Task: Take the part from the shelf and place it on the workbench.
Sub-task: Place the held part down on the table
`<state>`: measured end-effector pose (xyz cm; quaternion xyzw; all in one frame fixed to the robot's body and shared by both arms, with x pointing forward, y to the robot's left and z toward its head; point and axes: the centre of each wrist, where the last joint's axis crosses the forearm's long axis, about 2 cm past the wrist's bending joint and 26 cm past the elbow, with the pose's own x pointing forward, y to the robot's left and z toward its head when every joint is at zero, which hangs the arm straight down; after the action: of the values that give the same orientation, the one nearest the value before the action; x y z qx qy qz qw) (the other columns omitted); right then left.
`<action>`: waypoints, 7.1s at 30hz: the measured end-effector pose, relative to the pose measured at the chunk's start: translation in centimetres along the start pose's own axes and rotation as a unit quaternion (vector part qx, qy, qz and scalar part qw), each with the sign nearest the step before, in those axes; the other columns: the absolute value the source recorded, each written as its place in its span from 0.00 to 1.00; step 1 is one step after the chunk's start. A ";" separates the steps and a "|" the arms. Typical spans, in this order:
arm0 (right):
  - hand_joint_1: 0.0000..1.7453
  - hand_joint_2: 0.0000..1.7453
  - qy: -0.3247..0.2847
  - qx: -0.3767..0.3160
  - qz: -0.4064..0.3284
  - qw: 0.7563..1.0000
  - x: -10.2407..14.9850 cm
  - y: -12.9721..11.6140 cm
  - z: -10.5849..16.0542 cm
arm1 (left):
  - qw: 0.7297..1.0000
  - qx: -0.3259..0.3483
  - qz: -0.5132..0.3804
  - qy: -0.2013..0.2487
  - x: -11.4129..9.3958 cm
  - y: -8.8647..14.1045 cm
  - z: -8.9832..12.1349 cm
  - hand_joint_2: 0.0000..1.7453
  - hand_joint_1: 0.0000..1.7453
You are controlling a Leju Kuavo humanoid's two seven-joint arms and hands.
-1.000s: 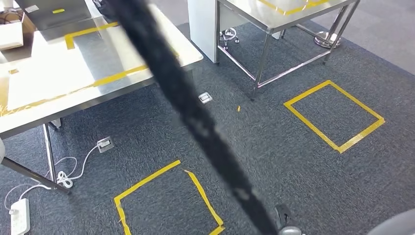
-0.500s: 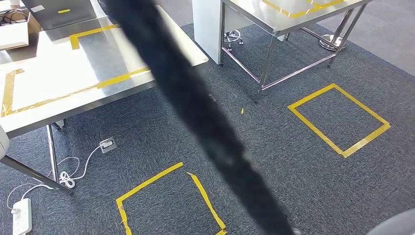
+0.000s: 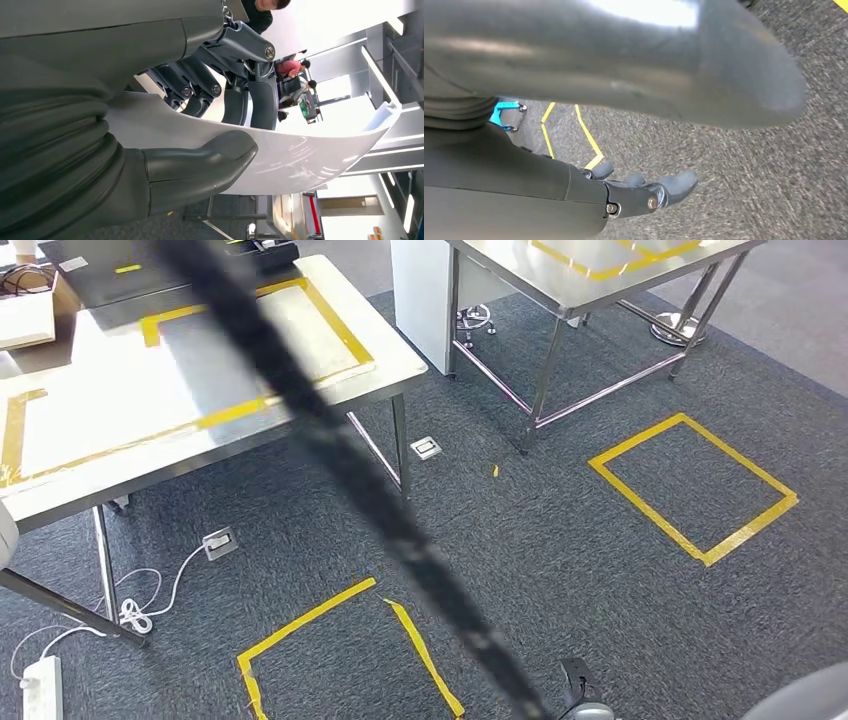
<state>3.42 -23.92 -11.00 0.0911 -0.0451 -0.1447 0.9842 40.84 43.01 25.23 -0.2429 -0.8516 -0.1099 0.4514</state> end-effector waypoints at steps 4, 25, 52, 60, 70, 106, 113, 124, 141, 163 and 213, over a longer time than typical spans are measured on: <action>0.00 0.00 -0.001 0.000 0.000 1.000 0.1 0.0 0.0 | 1.000 -0.002 -0.001 -0.003 0.1 0.0 -0.2 1.00 1.00; 0.00 0.00 0.003 -0.002 0.010 1.000 0.0 -0.1 0.0 | 1.000 -0.002 0.001 0.004 0.0 0.2 1.2 1.00 1.00; 0.00 0.00 0.004 0.006 0.042 0.999 -0.1 0.0 0.0 | 0.998 0.012 -0.054 0.018 4.4 0.4 8.5 1.00 1.00; 0.00 0.00 0.000 0.009 0.040 0.999 -0.1 0.3 0.0 | 0.998 0.013 -0.052 0.015 3.4 0.8 6.9 1.00 1.00; 0.00 0.00 -0.005 0.003 0.035 0.999 0.0 0.2 0.0 | 0.999 0.006 -0.043 0.010 2.5 0.8 5.4 1.00 1.00; 0.00 0.00 -0.004 0.006 0.027 1.000 -0.5 0.2 0.0 | 0.999 0.002 -0.014 0.028 -0.7 0.5 2.2 1.00 1.00; 0.00 0.00 -0.005 0.005 0.025 1.000 -0.5 0.2 0.0 | 0.999 0.007 -0.032 0.042 -0.9 0.7 1.5 1.00 1.00; 0.00 0.00 -0.011 0.006 0.033 0.999 -0.7 0.5 0.0 | 0.941 0.036 -0.296 0.162 -5.2 0.0 -3.2 1.00 1.00; 0.00 0.00 0.013 0.000 0.065 0.998 -0.8 -0.1 0.0 | 0.844 -0.078 -0.473 0.241 -12.4 -11.5 -8.6 1.00 1.00; 0.00 0.00 0.016 0.001 0.078 0.997 -0.5 -0.5 0.0 | 0.766 -0.206 -0.522 0.313 -15.2 -16.7 -8.1 0.75 0.00; 0.00 0.00 0.001 0.003 0.077 0.997 -0.7 0.0 0.0 | 0.739 -0.087 -0.604 0.286 -8.6 -6.9 -10.3 0.00 0.00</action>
<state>2.78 -23.73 -11.04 0.0908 -0.0517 -0.0686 0.9922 48.75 30.23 24.23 0.3273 -0.6368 -0.4974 0.4899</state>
